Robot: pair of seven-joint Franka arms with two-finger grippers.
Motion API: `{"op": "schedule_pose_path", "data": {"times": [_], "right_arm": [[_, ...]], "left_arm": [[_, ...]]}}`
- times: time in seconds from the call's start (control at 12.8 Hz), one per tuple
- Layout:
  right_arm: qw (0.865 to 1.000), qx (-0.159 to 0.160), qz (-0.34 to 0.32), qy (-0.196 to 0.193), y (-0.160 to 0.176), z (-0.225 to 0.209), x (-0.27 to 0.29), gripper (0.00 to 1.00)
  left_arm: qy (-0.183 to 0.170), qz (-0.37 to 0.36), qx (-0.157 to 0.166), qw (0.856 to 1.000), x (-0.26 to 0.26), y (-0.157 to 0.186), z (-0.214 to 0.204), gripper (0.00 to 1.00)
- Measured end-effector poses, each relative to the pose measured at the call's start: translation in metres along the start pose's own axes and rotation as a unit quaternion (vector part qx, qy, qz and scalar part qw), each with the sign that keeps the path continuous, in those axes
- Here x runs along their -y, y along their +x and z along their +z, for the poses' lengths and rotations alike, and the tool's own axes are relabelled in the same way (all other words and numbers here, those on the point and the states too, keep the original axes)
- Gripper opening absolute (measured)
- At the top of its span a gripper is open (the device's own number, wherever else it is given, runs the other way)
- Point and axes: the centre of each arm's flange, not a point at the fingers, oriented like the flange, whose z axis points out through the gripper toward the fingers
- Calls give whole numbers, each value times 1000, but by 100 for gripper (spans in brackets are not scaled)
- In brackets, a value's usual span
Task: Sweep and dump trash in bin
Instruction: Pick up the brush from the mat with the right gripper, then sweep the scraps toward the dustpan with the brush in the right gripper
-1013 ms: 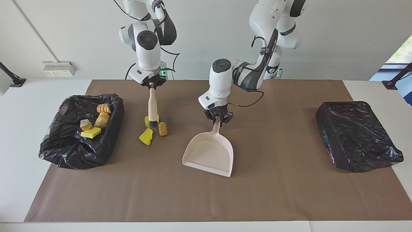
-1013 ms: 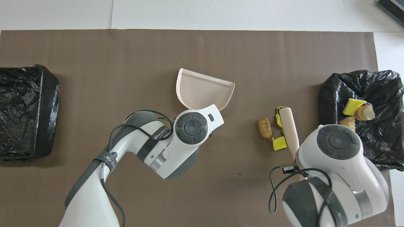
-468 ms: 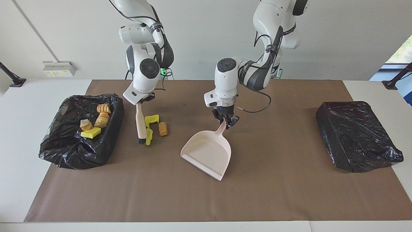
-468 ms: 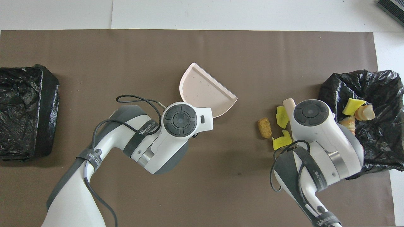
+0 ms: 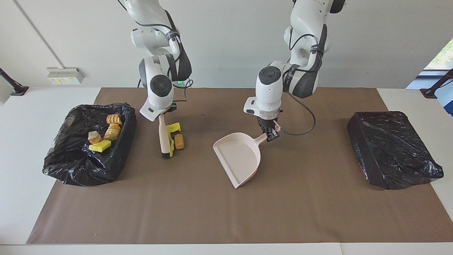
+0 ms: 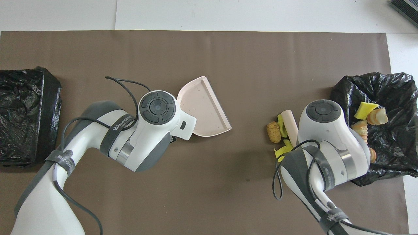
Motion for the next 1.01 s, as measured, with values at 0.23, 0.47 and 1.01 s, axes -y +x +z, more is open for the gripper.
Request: {"op": "schedule_pose_path", "data": {"times": [0.23,0.47,1.01], "right_arm": [[997,8,8,81,-2,-2,19,26],[994,18,12,106,-5,-7,37,26],[996,25,40,75,-10,-19,38,26]], "left_arm": [[-9,35,10,999,-11,-8,11,33],[-3,57,1,998,-35,-4,14,33],[3,98,-7,995,-47,-11,20,33]]}}
